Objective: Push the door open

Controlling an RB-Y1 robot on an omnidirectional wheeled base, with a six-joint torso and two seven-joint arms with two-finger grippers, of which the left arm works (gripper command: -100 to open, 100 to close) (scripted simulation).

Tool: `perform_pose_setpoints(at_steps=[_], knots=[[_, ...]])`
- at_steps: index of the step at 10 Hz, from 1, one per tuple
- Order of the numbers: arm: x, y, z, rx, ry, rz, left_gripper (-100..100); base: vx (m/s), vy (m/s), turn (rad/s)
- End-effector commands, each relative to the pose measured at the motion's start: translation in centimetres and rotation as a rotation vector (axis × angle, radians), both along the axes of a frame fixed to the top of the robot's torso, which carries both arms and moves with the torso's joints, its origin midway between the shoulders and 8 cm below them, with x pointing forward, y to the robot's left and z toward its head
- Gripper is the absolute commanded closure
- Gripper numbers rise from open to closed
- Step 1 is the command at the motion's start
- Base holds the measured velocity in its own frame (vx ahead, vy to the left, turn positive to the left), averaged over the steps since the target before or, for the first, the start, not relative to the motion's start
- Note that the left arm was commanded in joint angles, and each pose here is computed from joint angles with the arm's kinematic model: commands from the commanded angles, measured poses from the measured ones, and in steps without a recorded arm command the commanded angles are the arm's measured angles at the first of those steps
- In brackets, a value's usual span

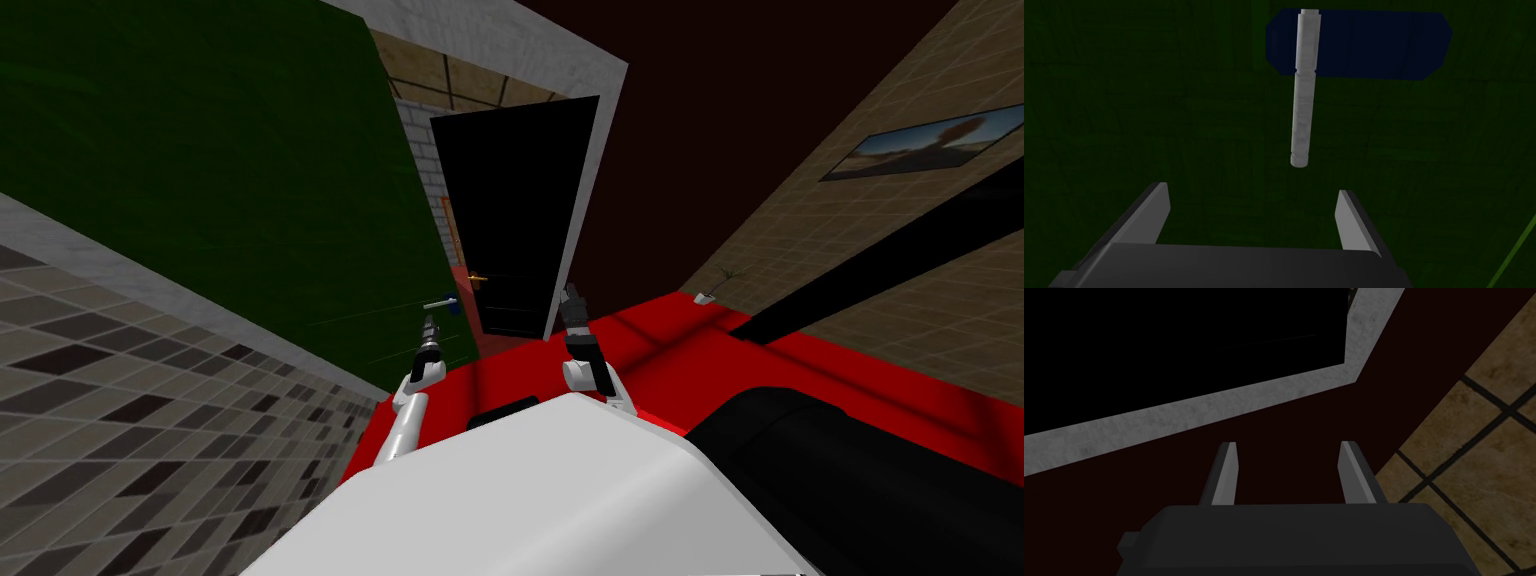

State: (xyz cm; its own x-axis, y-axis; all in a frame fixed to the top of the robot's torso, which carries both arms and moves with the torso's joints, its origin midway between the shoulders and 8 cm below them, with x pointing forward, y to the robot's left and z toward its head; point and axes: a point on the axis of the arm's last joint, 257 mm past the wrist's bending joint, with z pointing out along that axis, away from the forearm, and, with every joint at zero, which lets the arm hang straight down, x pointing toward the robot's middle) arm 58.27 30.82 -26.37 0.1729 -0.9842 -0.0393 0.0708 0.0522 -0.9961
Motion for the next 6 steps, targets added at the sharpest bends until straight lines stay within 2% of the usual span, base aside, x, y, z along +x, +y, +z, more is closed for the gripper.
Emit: perform_pose_setpoints(at_steps=[1,4,6], knots=[[0.4,-0.6,-0.8,-0.012,0.02,-0.003,-100,0.004,0.145,-0.141],[0.9,-1.7,-1.8,-0.029,0.044,-0.01,-100,-0.006,0.104,-0.085],[1.1,-2.2,-2.2,-0.037,0.054,-0.013,-100,-0.002,0.057,-0.033]])
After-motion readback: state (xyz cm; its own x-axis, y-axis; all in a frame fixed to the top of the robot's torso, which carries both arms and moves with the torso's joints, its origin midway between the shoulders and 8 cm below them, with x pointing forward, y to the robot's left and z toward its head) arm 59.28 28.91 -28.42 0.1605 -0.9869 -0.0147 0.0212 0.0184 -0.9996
